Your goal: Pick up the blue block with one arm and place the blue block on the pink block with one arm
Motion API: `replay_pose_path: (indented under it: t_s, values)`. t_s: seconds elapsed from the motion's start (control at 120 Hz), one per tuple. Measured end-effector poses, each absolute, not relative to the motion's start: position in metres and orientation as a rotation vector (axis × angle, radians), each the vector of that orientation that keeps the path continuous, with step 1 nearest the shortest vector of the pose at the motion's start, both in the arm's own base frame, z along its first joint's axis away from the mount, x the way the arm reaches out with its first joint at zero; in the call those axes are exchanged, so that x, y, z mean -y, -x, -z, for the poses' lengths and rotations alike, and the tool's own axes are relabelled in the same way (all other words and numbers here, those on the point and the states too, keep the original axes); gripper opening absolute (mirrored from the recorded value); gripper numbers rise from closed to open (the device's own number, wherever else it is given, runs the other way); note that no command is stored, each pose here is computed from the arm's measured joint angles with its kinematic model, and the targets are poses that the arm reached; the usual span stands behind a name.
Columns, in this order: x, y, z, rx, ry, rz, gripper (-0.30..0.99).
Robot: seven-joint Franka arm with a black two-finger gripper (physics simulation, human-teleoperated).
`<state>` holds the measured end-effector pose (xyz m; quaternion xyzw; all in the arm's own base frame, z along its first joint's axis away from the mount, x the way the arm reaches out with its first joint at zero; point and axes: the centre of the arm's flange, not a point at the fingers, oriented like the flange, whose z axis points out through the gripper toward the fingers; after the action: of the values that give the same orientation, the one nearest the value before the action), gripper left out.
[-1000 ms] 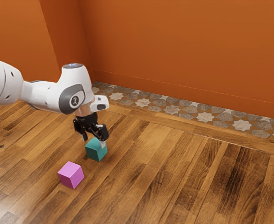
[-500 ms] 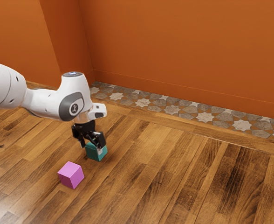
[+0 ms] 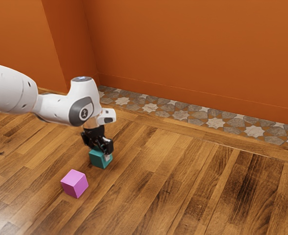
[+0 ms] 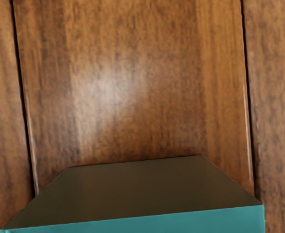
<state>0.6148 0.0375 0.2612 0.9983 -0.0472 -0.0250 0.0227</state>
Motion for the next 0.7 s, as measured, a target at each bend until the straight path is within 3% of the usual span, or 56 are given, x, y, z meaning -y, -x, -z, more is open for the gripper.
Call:
replay_pose_path:
  t_s: [0.342,0.483,0.575,0.7]
  values:
    - [-0.045,-0.615,-0.275,0.131,-3.111,0.071,0.33]
    - [-0.039,-0.611,-0.336,0.156,-3.138,-0.004,0.32]
    - [-0.032,-0.577,-0.377,0.166,-3.159,-0.032,0.33]
    - [-0.019,-0.512,-0.392,0.172,-3.178,-0.023,0.33]
